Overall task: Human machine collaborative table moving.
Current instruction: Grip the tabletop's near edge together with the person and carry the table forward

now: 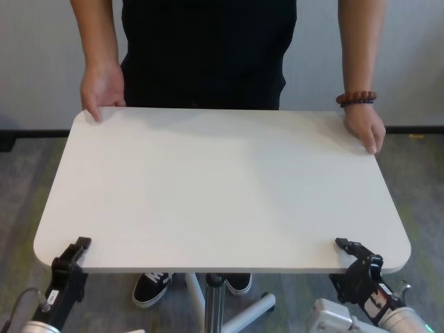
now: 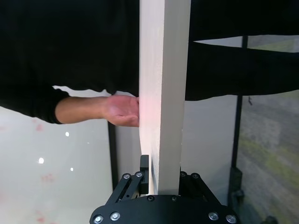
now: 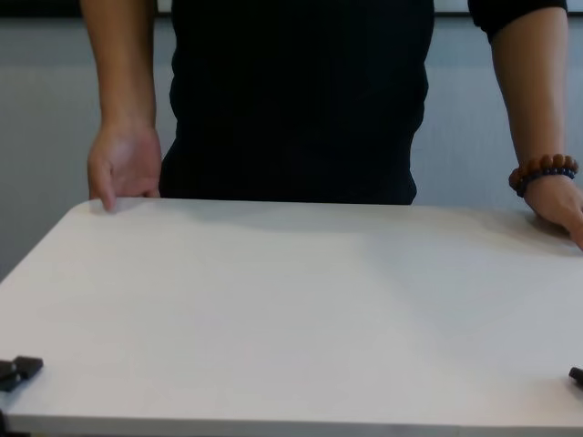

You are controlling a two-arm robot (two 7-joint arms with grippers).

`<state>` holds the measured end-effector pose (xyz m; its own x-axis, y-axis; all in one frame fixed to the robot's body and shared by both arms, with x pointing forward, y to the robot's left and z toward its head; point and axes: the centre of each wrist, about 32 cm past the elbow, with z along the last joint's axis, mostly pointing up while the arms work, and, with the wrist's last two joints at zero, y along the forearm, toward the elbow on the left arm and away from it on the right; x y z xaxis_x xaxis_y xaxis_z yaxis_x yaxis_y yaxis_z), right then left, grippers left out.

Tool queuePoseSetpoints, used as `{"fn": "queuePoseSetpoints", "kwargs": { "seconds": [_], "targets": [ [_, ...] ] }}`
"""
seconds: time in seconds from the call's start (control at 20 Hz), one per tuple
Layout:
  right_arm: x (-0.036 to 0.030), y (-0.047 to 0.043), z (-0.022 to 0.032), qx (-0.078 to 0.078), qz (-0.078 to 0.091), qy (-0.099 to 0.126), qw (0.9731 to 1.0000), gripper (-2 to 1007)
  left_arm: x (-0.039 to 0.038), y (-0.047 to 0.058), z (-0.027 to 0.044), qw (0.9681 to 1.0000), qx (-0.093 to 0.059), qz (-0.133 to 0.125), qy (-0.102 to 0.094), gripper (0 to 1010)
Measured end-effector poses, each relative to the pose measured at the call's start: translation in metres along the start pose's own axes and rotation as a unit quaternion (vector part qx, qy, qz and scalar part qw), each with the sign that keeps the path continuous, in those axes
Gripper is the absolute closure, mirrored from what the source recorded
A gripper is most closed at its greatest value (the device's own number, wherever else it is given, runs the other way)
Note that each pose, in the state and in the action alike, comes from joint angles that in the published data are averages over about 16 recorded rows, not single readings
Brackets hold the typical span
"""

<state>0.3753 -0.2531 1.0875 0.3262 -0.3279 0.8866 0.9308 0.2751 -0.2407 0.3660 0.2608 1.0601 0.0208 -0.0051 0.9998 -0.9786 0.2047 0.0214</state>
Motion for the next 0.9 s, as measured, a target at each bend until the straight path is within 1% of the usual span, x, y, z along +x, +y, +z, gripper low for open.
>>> {"fn": "queuePoseSetpoints", "kwargs": {
  "seconds": [0.2,0.45,0.65,0.9],
  "targets": [
    [0.0073,-0.0014,0.0,-0.003,0.003,-0.005,1.0,641,0.0077,-0.001,0.0003,1.0,-0.007,0.002,-0.006,733],
    [0.0198,-0.0017,0.0002,-0.007,0.007,-0.014,0.9999,641,0.0184,-0.007,-0.0006,0.9998,-0.019,0.0,-0.009,732],
    [0.0303,-0.0002,0.0005,-0.011,0.01,-0.022,0.9997,641,0.026,-0.014,-0.0014,0.9995,-0.03,-0.001,-0.012,732],
    [0.0411,0.0037,0.0008,-0.013,0.011,-0.03,0.9994,641,0.0341,-0.026,-0.0028,0.9989,-0.044,-0.002,-0.016,732]
  ]
}}
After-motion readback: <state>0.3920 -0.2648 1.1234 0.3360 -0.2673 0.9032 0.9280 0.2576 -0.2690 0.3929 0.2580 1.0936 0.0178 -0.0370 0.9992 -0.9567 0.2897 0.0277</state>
